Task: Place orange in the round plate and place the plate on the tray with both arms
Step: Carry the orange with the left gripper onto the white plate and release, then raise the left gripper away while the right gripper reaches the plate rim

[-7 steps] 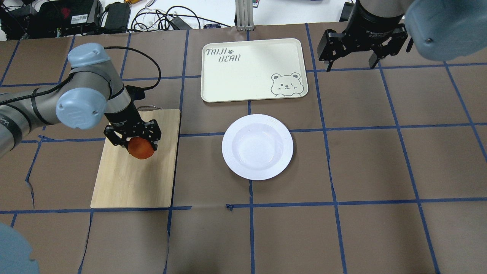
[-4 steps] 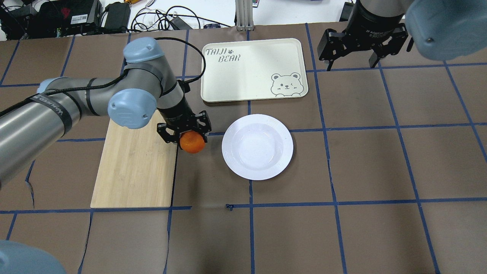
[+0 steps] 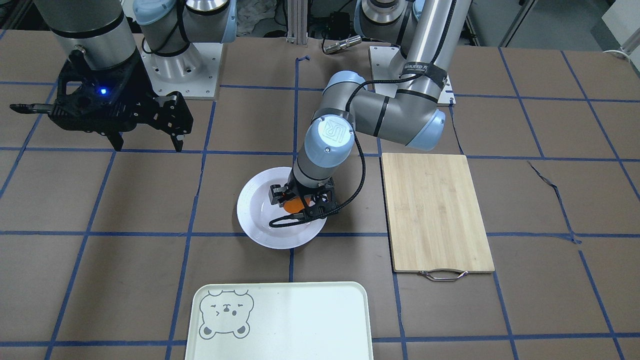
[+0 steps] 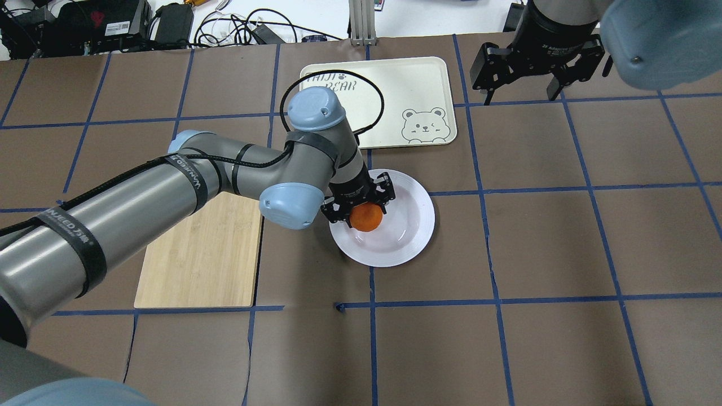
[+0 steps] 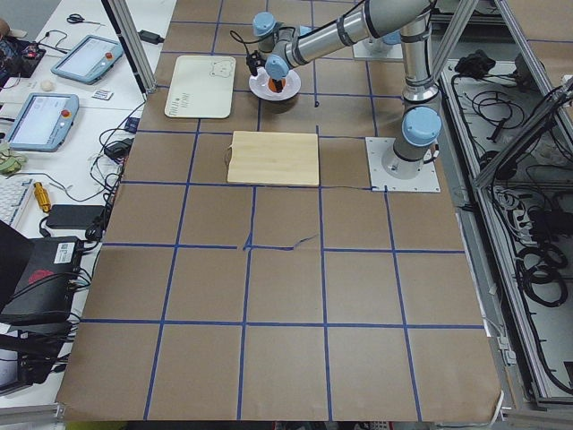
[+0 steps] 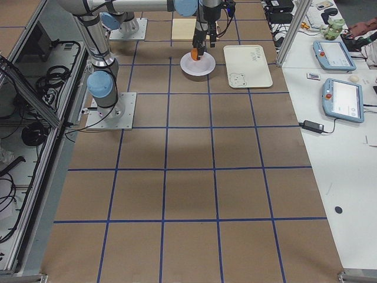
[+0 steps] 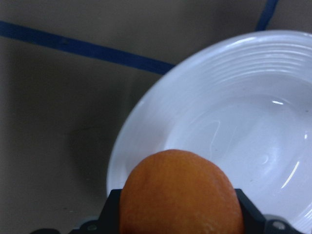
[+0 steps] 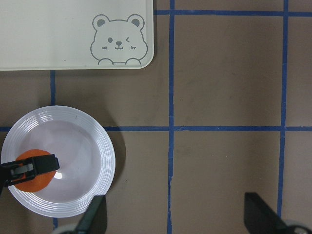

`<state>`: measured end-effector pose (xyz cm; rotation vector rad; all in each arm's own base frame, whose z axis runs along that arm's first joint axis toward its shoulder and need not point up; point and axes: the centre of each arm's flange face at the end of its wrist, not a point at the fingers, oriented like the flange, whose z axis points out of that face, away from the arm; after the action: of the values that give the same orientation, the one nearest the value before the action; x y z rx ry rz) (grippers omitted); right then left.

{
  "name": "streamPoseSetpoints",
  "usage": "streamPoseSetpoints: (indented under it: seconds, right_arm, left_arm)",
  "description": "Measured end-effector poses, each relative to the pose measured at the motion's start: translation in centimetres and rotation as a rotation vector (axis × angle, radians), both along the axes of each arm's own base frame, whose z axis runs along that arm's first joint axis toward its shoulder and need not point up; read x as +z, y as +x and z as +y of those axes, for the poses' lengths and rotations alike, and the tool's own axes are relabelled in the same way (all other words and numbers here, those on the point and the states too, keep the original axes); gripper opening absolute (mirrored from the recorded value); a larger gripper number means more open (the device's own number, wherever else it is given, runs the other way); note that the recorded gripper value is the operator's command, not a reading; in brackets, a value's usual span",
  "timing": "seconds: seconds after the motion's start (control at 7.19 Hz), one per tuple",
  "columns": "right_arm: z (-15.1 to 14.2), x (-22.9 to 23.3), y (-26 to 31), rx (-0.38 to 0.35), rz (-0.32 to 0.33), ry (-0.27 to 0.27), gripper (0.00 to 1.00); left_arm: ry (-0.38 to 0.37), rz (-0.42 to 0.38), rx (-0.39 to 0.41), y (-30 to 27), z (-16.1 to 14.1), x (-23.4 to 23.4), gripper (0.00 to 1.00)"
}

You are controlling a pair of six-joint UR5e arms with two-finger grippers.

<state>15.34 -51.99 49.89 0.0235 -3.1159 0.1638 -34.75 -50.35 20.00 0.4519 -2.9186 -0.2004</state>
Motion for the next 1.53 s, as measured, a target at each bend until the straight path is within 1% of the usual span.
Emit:
streamPoseSetpoints:
  seconds: [0.14, 0.42, 0.56, 0.7, 0.83, 0.97, 1.11, 1.25, 1.53]
  right_arm:
    - [0.0, 0.0, 0.0, 0.0, 0.0, 0.001, 1.0]
    - [0.0, 0.0, 0.0, -0.001, 0.0, 0.0, 1.0]
    - [-0.1, -0.1, 0.0, -0.004, -0.003, 0.001, 1.0]
    - [-0.2, -0.2, 0.1, -0.006, -0.011, 0.002, 1.0]
    - [-0.3, -0.3, 0.2, -0.006, -0.021, 0.002, 1.0]
    - [-0.4, -0.4, 0.4, -0.003, -0.038, 0.002, 1.0]
    - [-0.8, -1.6, 0.8, -0.001, -0.07, 0.019, 1.0]
    - [-1.5, -3.6, 1.1, -0.002, -0.1, 0.036, 1.0]
    - [-2.7, -7.7, 1.5, -0.009, -0.143, 0.032, 1.0]
  left_arm:
    - [-0.016, 0.005, 0.006, -1.0, 0.1, -0.9, 0.99]
    - [-0.028, 0.002, -0.002, -1.5, 0.1, -1.4, 1.0]
    - [-0.047, 0.008, -0.003, -1.4, -0.5, -0.2, 1.0]
    - [-0.048, 0.009, 0.007, -0.9, -1.7, 2.0, 1.0]
    - [-0.019, 0.0, 0.021, 0.5, -3.1, 5.0, 1.0]
    - [0.01, -0.008, 0.0, 2.6, -4.0, 8.1, 1.0]
    - [0.022, -0.012, -0.051, 5.2, -4.4, 11.1, 1.0]
    - [0.008, -0.021, -0.09, 7.7, -4.4, 13.8, 1.0]
    - [-0.045, -0.099, -0.131, 11.7, -3.0, 18.7, 1.0]
